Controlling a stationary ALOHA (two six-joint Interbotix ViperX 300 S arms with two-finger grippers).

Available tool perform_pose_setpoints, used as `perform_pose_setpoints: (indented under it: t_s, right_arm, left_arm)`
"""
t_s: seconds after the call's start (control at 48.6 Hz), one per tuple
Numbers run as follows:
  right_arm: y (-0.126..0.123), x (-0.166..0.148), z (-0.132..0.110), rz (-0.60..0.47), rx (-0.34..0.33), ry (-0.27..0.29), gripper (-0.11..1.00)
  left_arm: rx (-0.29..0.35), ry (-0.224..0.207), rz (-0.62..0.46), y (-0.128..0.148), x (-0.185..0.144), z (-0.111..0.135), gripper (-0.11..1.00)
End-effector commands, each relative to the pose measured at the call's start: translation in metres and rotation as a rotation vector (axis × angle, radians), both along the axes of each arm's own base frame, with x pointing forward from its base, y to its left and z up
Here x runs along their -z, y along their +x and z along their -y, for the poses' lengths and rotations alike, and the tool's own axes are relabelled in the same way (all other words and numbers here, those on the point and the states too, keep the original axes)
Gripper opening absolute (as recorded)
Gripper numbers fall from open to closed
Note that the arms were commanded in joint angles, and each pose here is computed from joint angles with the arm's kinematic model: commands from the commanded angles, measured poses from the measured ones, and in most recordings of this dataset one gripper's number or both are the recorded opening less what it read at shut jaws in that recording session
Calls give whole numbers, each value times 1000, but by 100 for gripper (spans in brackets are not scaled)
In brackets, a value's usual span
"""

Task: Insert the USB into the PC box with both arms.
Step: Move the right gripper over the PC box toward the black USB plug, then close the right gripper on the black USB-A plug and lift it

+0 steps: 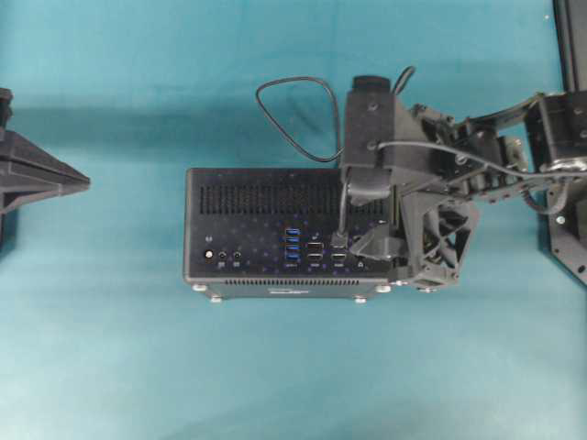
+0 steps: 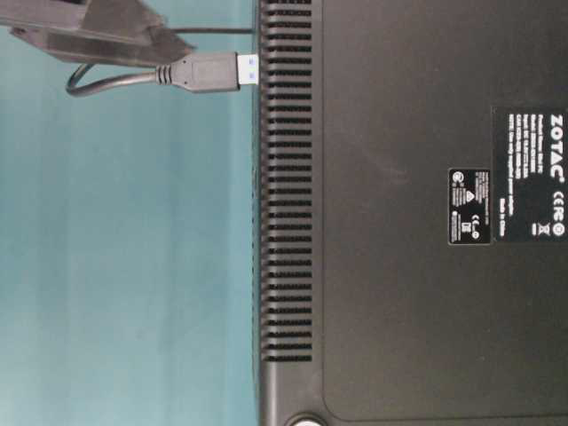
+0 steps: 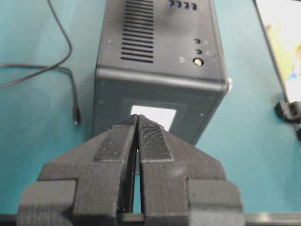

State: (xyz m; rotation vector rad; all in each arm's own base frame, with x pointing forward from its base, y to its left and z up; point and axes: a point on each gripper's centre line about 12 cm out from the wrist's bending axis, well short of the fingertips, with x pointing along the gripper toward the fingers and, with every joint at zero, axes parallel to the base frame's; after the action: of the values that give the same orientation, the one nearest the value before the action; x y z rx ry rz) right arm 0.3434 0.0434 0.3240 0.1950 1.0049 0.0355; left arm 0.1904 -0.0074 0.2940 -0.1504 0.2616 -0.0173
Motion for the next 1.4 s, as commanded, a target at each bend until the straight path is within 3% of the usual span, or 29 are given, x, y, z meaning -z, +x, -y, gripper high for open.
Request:
perform_pose_setpoints:
  t_s: [0.0,0.247,0.884,0.966,1.172,1.274,1.377]
  right_arm:
    - [2,-14,-2,45,1,9,75]
    - [9,-15,-3,91,2,12,69]
    - [16,-3,-4,62,2,8,64]
    - [16,-4,-4,65,1,8,55]
    - [18,-5,-4,83,2,14,18]
    - [18,-5,-4,81,3,15,10]
    - [18,-6,-4,84,5,16,9]
  left_arm:
    - [1,0,6,1,-3,0,0]
    - [0,-6,-3,1,1,0,0]
    - [-2,-13,-1,-2,3,0,0]
    - [-2,-13,1,-2,3,0,0]
    - [-2,-14,7,-3,3,0,0]
    - [-2,-14,10,-4,3,0,0]
    - [-3,-17,13,-5,3,0,0]
